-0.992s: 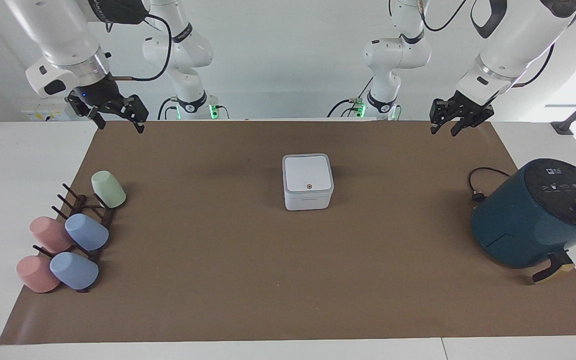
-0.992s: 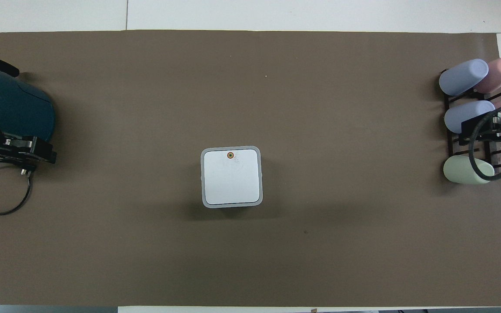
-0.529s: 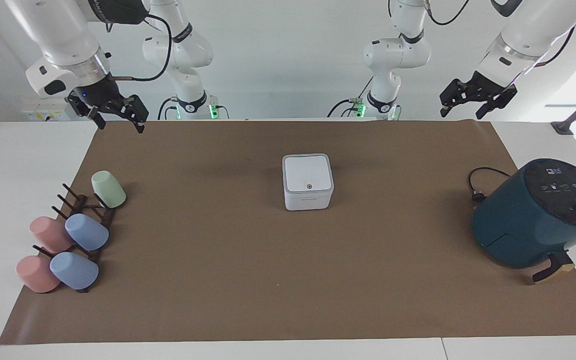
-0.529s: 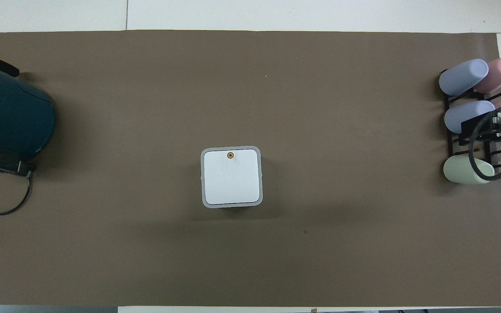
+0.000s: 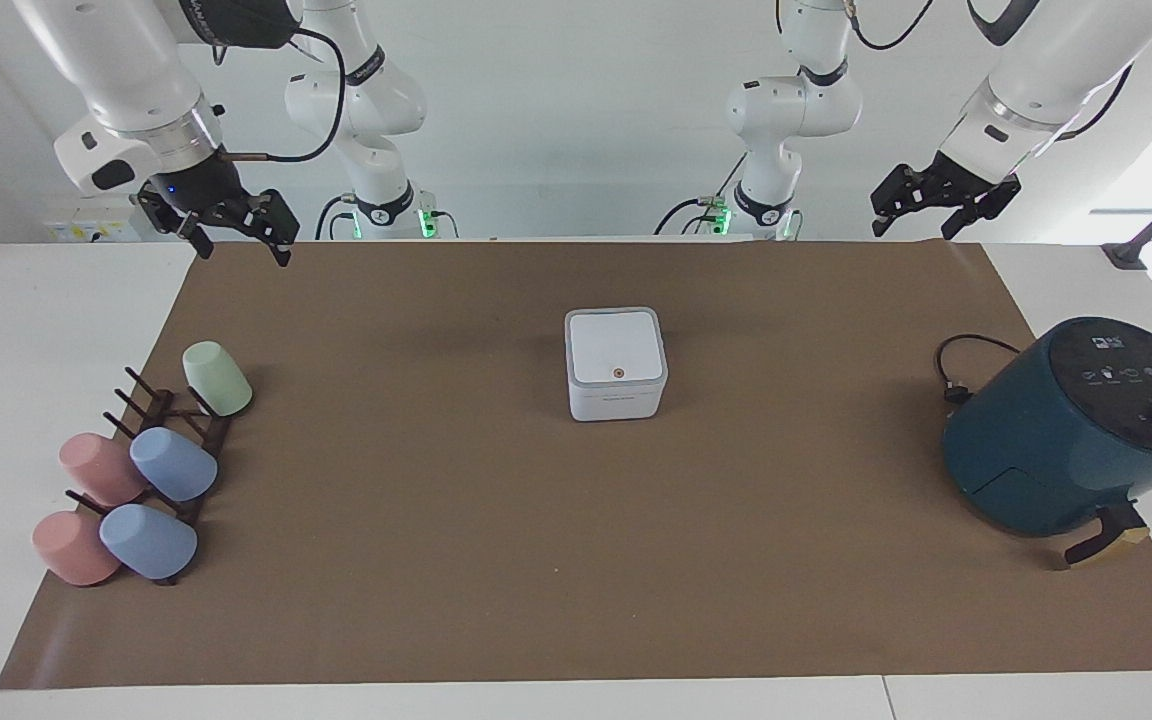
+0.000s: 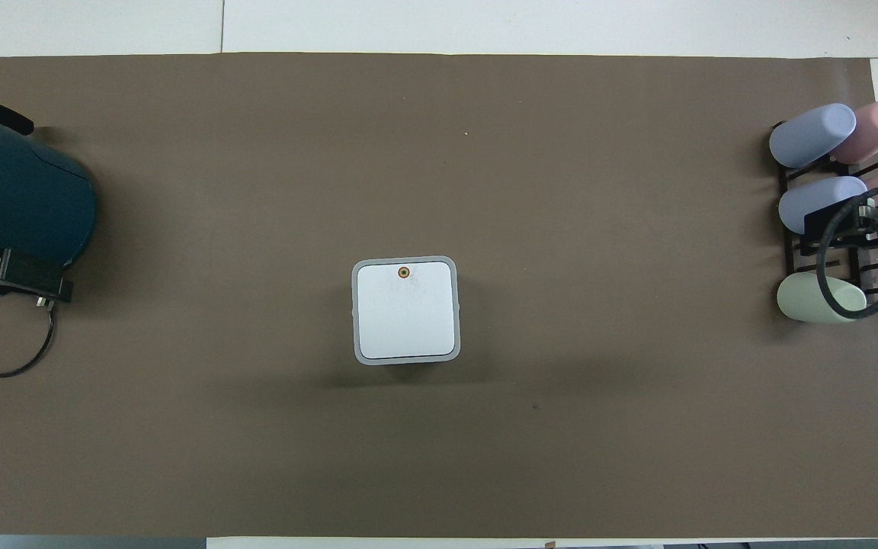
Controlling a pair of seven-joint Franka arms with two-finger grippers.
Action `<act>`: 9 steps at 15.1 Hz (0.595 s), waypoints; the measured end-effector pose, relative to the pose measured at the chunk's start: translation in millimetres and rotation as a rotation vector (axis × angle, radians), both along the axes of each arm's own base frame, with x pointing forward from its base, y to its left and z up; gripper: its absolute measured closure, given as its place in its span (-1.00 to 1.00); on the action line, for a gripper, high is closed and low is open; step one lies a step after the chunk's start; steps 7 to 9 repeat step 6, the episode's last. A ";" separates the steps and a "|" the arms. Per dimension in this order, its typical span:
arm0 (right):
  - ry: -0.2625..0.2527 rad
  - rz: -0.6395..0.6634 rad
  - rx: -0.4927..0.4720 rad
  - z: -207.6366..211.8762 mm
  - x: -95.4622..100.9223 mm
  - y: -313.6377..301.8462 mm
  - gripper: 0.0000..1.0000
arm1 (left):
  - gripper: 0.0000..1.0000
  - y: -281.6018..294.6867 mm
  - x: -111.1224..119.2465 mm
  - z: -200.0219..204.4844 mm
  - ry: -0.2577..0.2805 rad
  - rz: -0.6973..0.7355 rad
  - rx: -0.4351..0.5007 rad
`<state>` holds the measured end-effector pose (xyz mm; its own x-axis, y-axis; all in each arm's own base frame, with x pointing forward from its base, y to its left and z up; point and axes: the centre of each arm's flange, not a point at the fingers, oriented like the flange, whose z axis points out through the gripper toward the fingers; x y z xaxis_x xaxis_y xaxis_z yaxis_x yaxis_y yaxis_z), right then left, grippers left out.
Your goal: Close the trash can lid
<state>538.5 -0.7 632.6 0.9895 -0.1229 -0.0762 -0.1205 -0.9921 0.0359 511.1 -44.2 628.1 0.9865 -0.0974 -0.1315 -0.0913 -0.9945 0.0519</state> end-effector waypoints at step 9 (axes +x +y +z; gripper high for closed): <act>0.000 0.001 0.000 0.0 0.0 0.4 -1.00 | -1.00 -4.0 1.7 7.8 -0.018 -0.005 -0.001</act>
